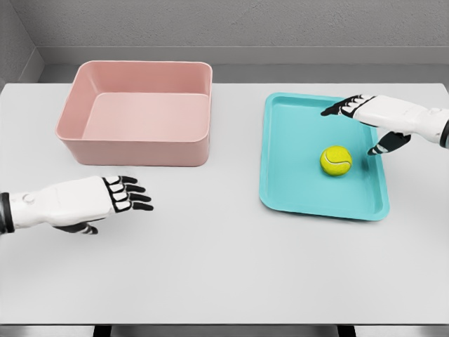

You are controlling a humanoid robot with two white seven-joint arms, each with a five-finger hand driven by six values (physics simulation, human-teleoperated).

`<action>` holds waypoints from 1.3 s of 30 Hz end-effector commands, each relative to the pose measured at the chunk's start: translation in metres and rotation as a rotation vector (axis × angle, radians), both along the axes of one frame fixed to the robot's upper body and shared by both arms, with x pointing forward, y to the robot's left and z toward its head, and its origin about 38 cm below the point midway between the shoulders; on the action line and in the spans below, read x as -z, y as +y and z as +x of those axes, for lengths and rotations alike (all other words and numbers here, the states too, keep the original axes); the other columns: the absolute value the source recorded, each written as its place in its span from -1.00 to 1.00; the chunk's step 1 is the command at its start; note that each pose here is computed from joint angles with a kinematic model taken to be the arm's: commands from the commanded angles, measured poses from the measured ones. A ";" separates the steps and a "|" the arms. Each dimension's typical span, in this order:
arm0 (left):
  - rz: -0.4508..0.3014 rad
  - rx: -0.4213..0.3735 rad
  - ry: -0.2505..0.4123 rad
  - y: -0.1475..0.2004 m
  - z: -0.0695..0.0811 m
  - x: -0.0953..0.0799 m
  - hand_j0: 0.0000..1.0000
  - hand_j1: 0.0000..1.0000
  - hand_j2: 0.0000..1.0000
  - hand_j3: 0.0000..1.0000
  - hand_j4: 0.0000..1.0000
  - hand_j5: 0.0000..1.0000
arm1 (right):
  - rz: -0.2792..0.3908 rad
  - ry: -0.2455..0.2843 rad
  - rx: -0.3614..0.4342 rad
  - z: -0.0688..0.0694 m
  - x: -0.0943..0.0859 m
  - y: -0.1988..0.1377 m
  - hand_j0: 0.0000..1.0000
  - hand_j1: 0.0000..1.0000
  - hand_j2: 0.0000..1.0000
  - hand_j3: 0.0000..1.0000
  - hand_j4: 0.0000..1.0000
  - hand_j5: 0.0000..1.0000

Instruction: Put the tennis from the blue tray into the pink basket with both arms

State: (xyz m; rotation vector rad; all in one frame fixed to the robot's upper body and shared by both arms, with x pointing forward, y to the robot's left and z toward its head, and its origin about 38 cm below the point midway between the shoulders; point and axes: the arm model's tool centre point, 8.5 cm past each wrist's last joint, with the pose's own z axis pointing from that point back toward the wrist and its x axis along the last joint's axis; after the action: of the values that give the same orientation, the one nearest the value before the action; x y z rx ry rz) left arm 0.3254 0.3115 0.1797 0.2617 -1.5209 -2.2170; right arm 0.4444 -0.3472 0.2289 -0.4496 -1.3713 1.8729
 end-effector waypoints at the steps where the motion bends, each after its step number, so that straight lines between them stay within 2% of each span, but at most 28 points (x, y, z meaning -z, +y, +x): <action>1: 0.004 0.009 0.024 -0.004 -0.002 0.005 1.00 1.00 1.00 1.00 1.00 1.00 | 0.005 -0.002 0.002 0.000 -0.002 0.000 1.00 1.00 1.00 1.00 1.00 1.00; 3: 0.005 0.030 -0.026 -0.013 0.008 -0.006 1.00 1.00 1.00 1.00 1.00 1.00 | 0.003 0.004 0.003 0.000 0.001 0.000 1.00 1.00 1.00 1.00 1.00 1.00; 5: 0.074 0.068 -0.066 -0.025 0.018 -0.010 1.00 1.00 1.00 1.00 1.00 1.00 | 0.001 0.014 -0.004 -0.002 0.008 0.002 1.00 1.00 1.00 1.00 1.00 1.00; 8: 0.202 0.090 -0.027 -0.029 0.022 -0.006 1.00 1.00 1.00 1.00 1.00 1.00 | -0.011 0.017 -0.006 -0.006 0.010 -0.001 1.00 1.00 1.00 1.00 1.00 1.00; 10: 0.219 0.090 -0.020 -0.028 0.022 -0.005 1.00 1.00 1.00 1.00 1.00 1.00 | -0.017 0.034 -0.018 -0.009 0.018 0.002 1.00 1.00 1.00 1.00 1.00 1.00; 12: 0.200 0.091 -0.016 -0.029 0.021 -0.006 1.00 1.00 1.00 1.00 1.00 1.00 | -0.022 0.046 -0.021 -0.010 0.021 0.003 1.00 1.00 1.00 1.00 1.00 1.00; 13: 0.170 0.096 0.024 -0.032 0.017 -0.001 1.00 1.00 1.00 1.00 1.00 1.00 | -0.028 0.058 -0.024 -0.011 0.025 0.004 1.00 1.00 1.00 1.00 1.00 1.00; 14: 0.147 0.093 0.035 -0.034 0.017 -0.003 1.00 1.00 1.00 1.00 1.00 1.00 | -0.031 0.065 -0.025 -0.012 0.028 0.005 1.00 1.00 1.00 1.00 1.00 1.00; 18: 0.144 0.093 0.011 -0.035 0.023 -0.012 1.00 1.00 1.00 1.00 1.00 1.00 | -0.032 0.085 -0.042 -0.014 0.036 0.011 1.00 1.00 1.00 1.00 1.00 1.00; 22: 0.146 0.094 0.011 -0.035 0.023 -0.012 1.00 1.00 1.00 1.00 1.00 1.00 | -0.031 0.106 -0.048 -0.014 0.045 0.018 1.00 1.00 1.00 1.00 1.00 1.00; 30: 0.148 0.093 0.006 -0.035 0.024 -0.013 1.00 1.00 1.00 1.00 1.00 1.00 | -0.016 0.138 -0.006 -0.003 0.063 0.019 0.99 0.99 0.99 0.99 0.99 0.99; 34: 0.155 0.090 0.007 -0.033 0.023 -0.013 1.00 1.00 1.00 1.00 1.00 1.00 | -0.016 0.138 -0.006 -0.002 0.064 0.019 0.88 0.88 0.88 0.88 0.88 0.88; 39: 0.160 0.084 -0.005 -0.031 0.025 -0.018 1.00 1.00 1.00 1.00 1.00 1.00 | -0.017 0.140 -0.008 -0.003 0.065 0.018 0.59 0.59 0.59 0.59 0.59 0.59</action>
State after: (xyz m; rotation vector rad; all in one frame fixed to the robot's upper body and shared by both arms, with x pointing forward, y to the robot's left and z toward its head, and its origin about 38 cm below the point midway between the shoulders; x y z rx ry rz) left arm 0.3503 0.2797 0.1957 0.2527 -1.3811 -2.4159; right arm 0.4417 -0.3287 0.1638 -0.3177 -1.2644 1.8910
